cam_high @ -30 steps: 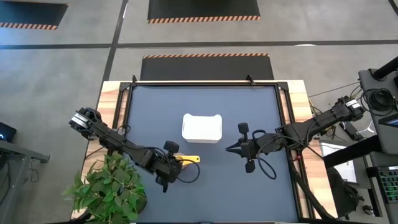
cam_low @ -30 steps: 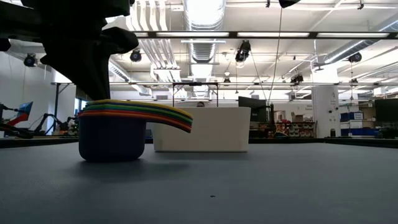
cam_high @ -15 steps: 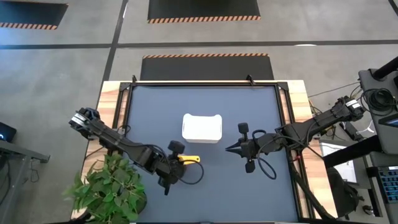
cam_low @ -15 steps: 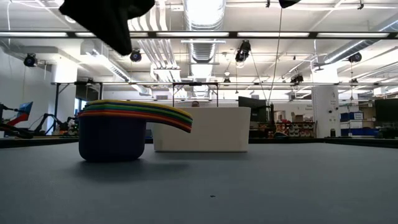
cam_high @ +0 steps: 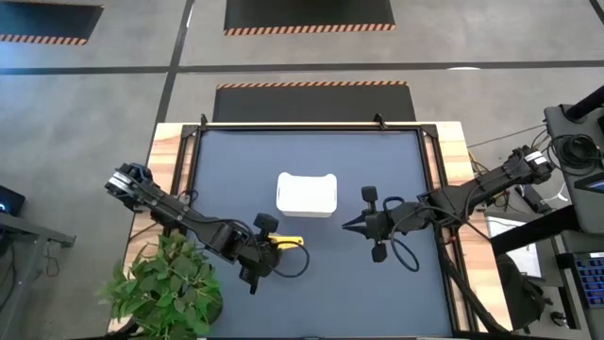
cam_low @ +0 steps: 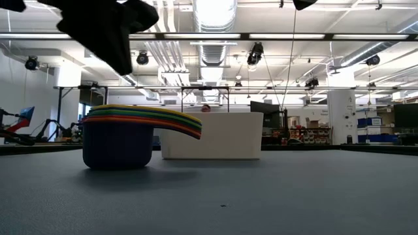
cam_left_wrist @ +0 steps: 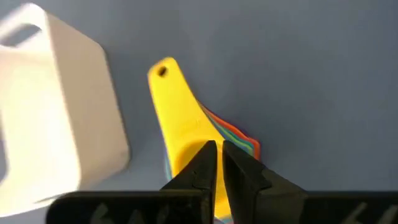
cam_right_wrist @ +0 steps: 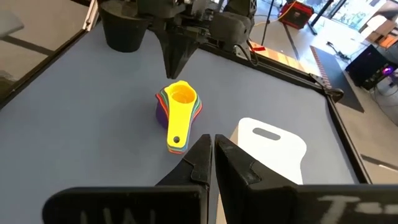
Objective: Nest measuring cups in basket
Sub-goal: Put the stacked measuring cups into the white bin
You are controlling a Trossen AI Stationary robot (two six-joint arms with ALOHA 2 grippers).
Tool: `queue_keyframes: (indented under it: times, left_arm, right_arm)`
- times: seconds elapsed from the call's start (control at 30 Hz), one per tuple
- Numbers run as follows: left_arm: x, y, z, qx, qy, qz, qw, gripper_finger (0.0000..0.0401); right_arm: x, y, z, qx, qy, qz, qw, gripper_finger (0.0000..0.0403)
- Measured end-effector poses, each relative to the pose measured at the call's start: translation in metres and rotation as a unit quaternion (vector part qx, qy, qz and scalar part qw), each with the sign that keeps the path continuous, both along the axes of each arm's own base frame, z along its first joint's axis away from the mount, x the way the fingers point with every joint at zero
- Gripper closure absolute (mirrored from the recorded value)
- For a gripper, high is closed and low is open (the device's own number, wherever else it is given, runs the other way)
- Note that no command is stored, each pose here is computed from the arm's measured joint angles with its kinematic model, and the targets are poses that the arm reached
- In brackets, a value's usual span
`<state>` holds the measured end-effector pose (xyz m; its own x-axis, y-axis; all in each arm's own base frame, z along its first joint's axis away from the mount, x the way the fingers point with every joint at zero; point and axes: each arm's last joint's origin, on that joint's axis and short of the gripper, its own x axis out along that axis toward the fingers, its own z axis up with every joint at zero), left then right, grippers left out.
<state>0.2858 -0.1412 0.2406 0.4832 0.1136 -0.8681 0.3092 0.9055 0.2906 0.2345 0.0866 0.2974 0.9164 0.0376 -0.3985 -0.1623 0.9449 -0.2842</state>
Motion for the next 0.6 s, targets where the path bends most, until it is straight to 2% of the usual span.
queue_keyframes:
  times: [0.2,0.6]
  left_arm:
    - [-0.006,0.001,-0.006,-0.023,0.046,-0.011,0.999,0.0347]
    - [-0.011,0.002,-0.023,-0.029,0.062,-0.016,0.998,0.0191]
  right_arm:
    - [0.0,0.0,0.0,0.019,0.001,-0.008,1.0,0.0394]
    - [0.001,0.0,0.002,0.014,-0.013,-0.017,1.0,0.0394]
